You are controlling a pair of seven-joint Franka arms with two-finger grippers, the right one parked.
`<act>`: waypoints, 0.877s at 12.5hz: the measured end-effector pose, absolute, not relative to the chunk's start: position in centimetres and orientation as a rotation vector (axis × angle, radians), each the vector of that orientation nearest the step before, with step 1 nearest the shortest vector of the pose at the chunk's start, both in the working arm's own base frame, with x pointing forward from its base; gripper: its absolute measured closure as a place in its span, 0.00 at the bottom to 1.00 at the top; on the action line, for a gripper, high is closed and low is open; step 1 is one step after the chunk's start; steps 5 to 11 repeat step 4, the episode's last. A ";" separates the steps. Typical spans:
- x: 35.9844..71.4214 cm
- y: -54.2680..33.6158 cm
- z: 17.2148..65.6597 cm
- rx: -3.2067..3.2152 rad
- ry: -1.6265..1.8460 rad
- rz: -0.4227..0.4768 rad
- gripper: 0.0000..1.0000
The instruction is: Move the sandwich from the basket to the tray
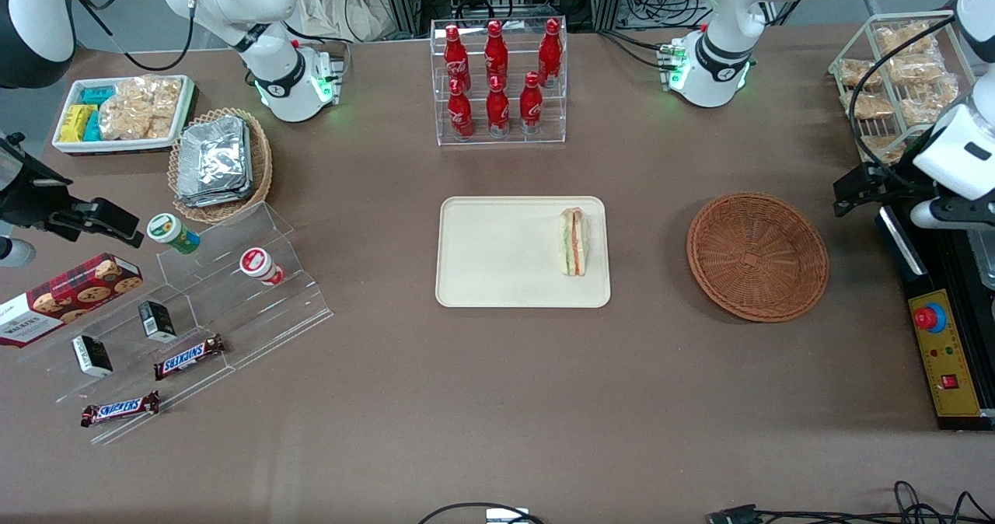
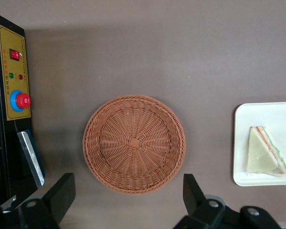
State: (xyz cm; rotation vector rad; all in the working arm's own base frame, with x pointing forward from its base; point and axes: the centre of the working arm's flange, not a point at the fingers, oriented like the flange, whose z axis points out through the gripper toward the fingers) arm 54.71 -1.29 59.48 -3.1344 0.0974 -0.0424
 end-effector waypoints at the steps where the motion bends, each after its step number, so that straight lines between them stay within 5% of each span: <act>1: 54.3 -1.7 60.0 -3.133 0.110 -0.046 0.00; 11: 53.5 -2.7 60.9 -3.130 0.136 -0.044 0.00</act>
